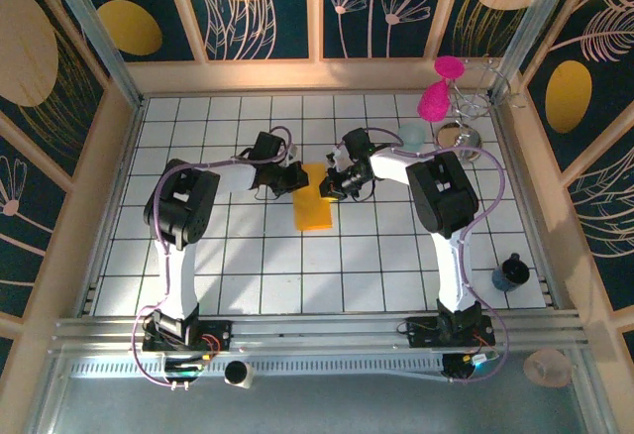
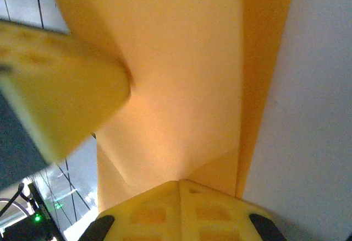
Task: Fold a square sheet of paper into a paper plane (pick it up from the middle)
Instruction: First fold in half a square sheet of paper at the center of the table.
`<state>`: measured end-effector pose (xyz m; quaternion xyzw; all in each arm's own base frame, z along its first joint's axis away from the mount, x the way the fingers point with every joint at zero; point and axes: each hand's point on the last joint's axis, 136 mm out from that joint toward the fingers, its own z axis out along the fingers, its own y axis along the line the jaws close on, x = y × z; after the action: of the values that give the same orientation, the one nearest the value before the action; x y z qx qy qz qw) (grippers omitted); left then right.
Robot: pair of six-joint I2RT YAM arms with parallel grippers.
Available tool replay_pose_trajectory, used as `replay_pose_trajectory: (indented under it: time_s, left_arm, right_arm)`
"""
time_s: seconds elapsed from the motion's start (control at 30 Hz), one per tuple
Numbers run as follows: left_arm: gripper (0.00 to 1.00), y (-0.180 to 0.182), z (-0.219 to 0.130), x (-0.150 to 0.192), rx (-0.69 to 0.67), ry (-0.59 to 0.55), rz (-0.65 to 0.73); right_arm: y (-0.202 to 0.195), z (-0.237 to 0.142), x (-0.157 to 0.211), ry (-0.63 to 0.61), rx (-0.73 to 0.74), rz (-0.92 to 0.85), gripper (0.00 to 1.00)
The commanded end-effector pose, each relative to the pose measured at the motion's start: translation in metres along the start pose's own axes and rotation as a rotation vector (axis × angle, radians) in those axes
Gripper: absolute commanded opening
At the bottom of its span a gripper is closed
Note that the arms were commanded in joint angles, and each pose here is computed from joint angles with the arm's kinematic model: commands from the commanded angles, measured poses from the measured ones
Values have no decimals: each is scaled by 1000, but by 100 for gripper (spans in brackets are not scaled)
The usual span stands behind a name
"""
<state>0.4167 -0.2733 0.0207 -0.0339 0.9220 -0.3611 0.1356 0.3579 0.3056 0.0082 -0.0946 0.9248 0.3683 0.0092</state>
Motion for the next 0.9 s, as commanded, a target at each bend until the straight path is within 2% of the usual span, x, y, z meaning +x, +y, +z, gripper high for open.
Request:
replay_pose_trajectory:
  time_s: [0.0,0.13,0.3,0.43,0.6,0.73,0.87]
  left_arm:
    - [5,26,-3,-21,-55,-32,-3]
    - [5,62,-6,-28,-135,-40,-28]
    - [5,79,-16,-56,-186,-71,-22]
    - [5,50,-31,-75,-117,-111,10]
    - [6,3,-50,-66,16,-154,27]
    - [6,-20,-43,-46,69,-127,29]
    - [6,-27,-24,-33,73,-83,40]
  right_arm:
    - [-128,21,64,146,406,189,1]
    - [-133,20,67,146,412,198,1]
    - [-135,19,68,143,411,202,1]
    - [-134,19,67,138,410,200,1]
    - [-133,20,65,134,400,204,1]
    - [-133,20,66,136,400,204,1]
    - [-134,20,67,137,403,205,1]
